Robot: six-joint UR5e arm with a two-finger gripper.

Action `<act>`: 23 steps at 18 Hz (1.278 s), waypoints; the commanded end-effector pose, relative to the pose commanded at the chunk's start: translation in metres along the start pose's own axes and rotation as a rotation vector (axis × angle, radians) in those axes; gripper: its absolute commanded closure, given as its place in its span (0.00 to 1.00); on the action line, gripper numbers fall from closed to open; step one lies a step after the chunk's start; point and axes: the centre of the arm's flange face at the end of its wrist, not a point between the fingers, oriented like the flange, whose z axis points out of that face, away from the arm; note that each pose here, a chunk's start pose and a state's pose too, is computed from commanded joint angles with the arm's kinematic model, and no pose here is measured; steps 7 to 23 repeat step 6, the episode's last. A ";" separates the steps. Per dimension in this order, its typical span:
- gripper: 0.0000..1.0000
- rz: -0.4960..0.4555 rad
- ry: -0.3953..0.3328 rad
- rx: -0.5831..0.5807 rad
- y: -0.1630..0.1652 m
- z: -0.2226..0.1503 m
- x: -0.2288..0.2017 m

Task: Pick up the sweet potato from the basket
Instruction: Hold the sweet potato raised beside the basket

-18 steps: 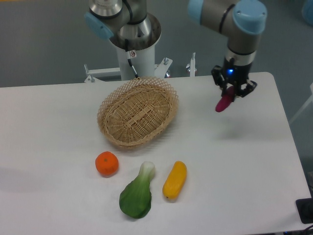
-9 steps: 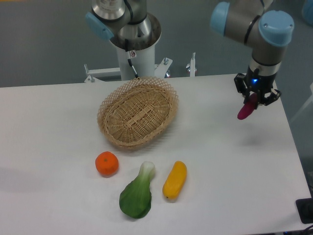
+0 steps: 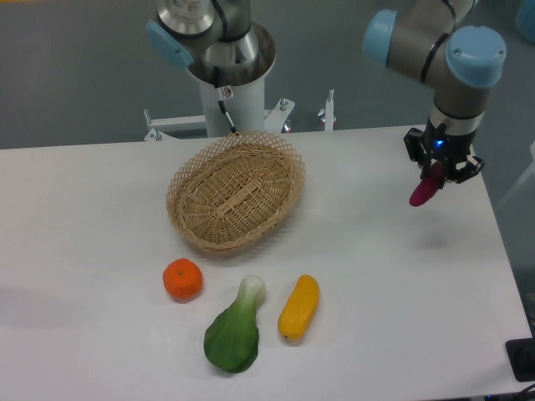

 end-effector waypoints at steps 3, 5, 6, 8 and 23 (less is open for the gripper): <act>0.94 -0.002 -0.002 0.000 0.000 0.000 0.000; 0.94 -0.001 0.002 0.000 0.000 0.002 0.000; 0.94 0.000 0.000 0.000 -0.001 0.002 0.000; 0.94 0.000 0.000 0.000 -0.001 0.002 0.000; 0.94 0.000 0.000 0.000 -0.001 0.002 0.000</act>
